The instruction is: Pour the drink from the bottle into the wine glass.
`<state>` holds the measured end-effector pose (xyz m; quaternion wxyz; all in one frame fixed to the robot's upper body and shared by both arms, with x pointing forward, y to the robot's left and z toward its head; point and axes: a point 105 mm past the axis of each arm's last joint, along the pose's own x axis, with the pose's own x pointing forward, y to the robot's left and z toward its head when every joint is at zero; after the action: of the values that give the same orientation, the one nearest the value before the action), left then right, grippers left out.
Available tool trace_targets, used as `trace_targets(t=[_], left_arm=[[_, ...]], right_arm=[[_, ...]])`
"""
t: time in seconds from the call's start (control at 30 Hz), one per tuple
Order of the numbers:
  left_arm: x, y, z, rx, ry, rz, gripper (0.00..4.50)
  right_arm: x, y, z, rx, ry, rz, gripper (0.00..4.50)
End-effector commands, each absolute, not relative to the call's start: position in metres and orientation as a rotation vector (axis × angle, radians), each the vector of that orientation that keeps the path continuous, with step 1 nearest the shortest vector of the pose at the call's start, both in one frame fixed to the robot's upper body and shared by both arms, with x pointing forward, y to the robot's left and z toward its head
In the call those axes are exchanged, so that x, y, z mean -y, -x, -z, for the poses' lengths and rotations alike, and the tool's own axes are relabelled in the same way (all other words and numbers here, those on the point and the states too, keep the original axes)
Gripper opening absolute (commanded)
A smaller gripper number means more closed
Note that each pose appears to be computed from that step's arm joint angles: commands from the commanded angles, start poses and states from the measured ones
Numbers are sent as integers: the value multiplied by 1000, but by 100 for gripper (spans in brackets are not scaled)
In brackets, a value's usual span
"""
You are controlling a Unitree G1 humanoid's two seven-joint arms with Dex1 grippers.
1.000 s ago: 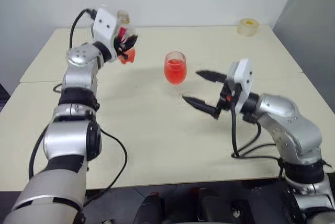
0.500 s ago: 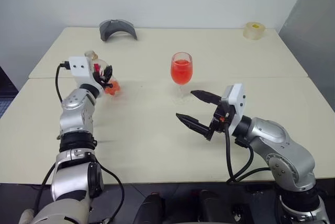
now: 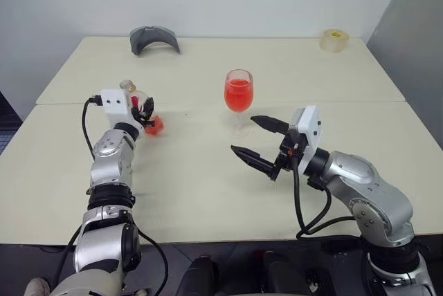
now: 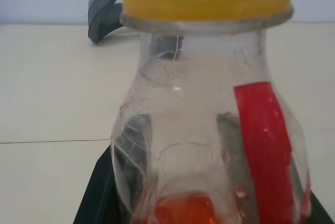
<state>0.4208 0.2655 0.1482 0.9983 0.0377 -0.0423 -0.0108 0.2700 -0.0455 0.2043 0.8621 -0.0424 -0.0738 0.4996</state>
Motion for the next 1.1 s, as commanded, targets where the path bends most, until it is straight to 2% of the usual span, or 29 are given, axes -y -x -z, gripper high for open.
trace_targets(t=[0.03, 0.2, 0.23, 0.27, 0.43, 0.87, 1.0, 1.1], left_arm=[[-272, -420, -147, 84, -135, -2, 244], [-269, -418, -143, 80, -114, 6, 410], [-268, -417, -142, 79, -112, 7, 438], [-268, -416, -141, 77, -109, 6, 445], [-267, -410, -140, 74, -103, 9, 445], [-266, -338, -138, 21, -73, -27, 445], [-257, -316, -141, -3, -20, -43, 445], [-240, -307, -146, -21, -20, -10, 445]], right_arm=[[45, -271, -217, 209, 102, -1042, 450], [46, -273, -218, 211, 108, -1037, 450], [46, -273, -218, 211, 109, -1036, 450], [46, -273, -218, 210, 111, -1034, 450], [46, -274, -219, 210, 112, -1029, 450], [59, -268, -199, 137, 109, -958, 450], [77, -272, -183, 80, 125, -824, 450], [99, -282, -171, 30, 121, -609, 450]])
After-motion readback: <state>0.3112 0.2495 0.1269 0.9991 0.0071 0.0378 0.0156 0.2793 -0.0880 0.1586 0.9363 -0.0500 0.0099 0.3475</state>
